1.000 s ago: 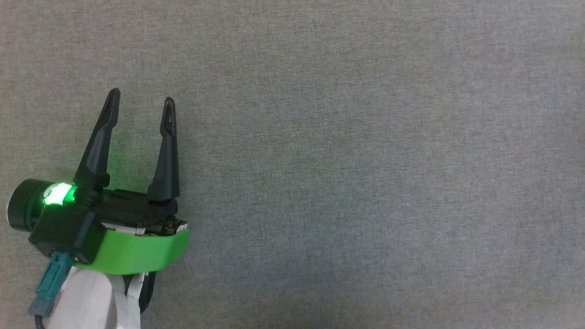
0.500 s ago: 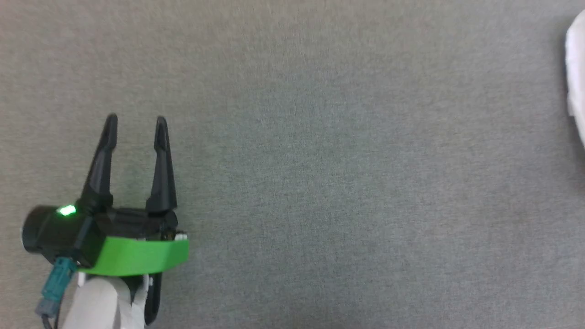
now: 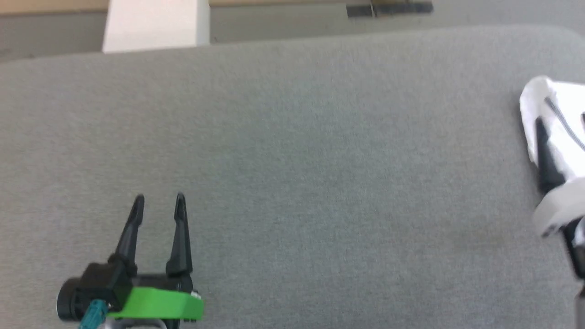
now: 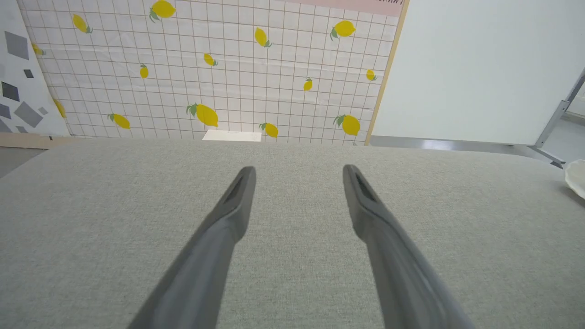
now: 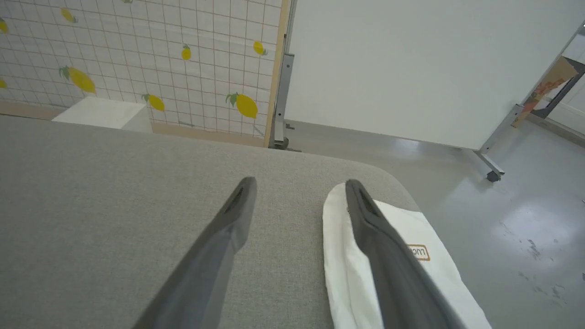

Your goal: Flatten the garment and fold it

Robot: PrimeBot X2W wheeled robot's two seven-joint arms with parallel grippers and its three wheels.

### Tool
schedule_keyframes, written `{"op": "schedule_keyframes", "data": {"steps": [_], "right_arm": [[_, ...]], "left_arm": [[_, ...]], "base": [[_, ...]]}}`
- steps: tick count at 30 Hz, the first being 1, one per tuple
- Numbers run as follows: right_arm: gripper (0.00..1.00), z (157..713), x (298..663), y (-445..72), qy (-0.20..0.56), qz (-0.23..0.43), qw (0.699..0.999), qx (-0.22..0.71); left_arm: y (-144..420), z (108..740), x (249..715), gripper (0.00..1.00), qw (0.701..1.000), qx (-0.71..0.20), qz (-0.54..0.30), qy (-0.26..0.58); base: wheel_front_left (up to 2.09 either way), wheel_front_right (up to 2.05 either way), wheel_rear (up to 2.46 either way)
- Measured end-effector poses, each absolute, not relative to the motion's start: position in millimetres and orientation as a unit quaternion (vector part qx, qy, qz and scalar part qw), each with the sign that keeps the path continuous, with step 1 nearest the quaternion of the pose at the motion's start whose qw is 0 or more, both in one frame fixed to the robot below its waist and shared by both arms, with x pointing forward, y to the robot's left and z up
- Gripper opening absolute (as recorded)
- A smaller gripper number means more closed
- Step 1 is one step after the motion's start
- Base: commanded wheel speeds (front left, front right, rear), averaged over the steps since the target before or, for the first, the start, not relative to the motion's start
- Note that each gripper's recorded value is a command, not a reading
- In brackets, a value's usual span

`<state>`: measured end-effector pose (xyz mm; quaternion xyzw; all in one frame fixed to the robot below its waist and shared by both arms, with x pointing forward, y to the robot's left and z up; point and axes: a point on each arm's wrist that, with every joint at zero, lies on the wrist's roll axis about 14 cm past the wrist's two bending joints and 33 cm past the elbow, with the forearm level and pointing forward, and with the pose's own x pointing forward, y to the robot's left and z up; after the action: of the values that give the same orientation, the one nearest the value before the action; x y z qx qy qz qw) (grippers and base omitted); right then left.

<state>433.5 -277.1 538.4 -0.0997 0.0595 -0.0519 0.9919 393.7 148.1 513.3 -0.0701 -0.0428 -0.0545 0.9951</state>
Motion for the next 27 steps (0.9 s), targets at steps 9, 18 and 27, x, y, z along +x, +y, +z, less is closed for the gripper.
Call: {"op": "schedule_keyframes", "data": {"steps": [9,18,27], "right_arm": [[1.0,550,387,-212,-0.005,-0.002,0.998,-0.068],[1.0,525,359,-191,0.0,0.023,0.999,-0.041],[1.0,509,353,-195,0.01,0.017,1.0,-0.012]], "left_arm": [[163,529,351,1.0,0.996,-0.062,-0.027,-0.055],[165,525,325,1.0,0.997,-0.063,-0.018,-0.049],[163,514,324,1.0,0.997,-0.065,-0.016,-0.034]], "base": [[0.0,0.0,0.0],[0.0,0.0,0.0],[0.0,0.0,0.0]]}}
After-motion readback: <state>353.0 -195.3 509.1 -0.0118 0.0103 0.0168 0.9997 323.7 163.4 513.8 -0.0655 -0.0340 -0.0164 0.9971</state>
